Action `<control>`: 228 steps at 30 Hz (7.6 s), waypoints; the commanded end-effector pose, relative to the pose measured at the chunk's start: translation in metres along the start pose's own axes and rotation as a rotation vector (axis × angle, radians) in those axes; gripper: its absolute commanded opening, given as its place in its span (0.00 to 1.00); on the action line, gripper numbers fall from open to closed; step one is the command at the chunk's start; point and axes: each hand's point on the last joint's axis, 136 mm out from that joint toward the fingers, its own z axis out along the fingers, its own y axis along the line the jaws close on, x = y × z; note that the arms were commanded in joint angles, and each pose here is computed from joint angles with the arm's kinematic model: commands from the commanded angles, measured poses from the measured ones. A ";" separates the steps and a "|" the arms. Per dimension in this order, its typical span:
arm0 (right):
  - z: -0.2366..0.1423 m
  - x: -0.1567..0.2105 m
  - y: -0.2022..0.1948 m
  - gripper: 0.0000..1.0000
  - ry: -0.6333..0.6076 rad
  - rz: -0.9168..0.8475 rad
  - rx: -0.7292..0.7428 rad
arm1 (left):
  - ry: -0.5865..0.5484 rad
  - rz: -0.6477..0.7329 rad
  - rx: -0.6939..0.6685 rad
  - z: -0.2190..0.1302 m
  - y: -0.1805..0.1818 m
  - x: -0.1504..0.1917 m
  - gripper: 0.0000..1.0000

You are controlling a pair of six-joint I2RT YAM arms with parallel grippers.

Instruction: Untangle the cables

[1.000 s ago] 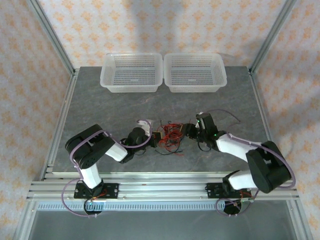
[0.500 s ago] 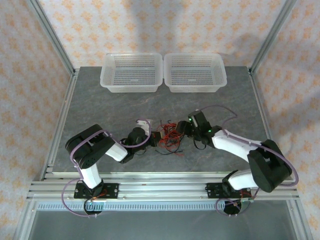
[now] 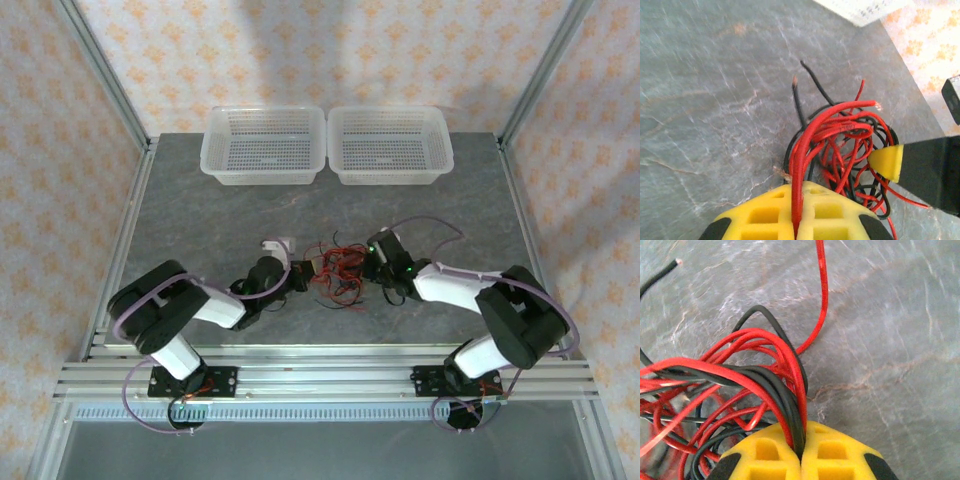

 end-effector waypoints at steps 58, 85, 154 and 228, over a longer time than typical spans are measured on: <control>-0.045 -0.036 0.040 0.75 -0.086 0.336 -0.264 | 0.110 0.147 -0.139 0.034 -0.004 0.016 0.00; 0.014 0.021 0.024 0.40 0.056 0.328 -0.151 | 0.052 -0.099 -0.101 0.026 -0.016 0.019 0.00; -0.025 -0.035 -0.048 0.79 -0.129 0.265 0.152 | 0.172 0.396 -0.345 0.074 -0.070 -0.017 0.60; -0.062 -0.025 0.031 0.59 -0.067 0.301 -0.092 | 0.057 0.324 -0.430 -0.048 -0.042 -0.105 1.00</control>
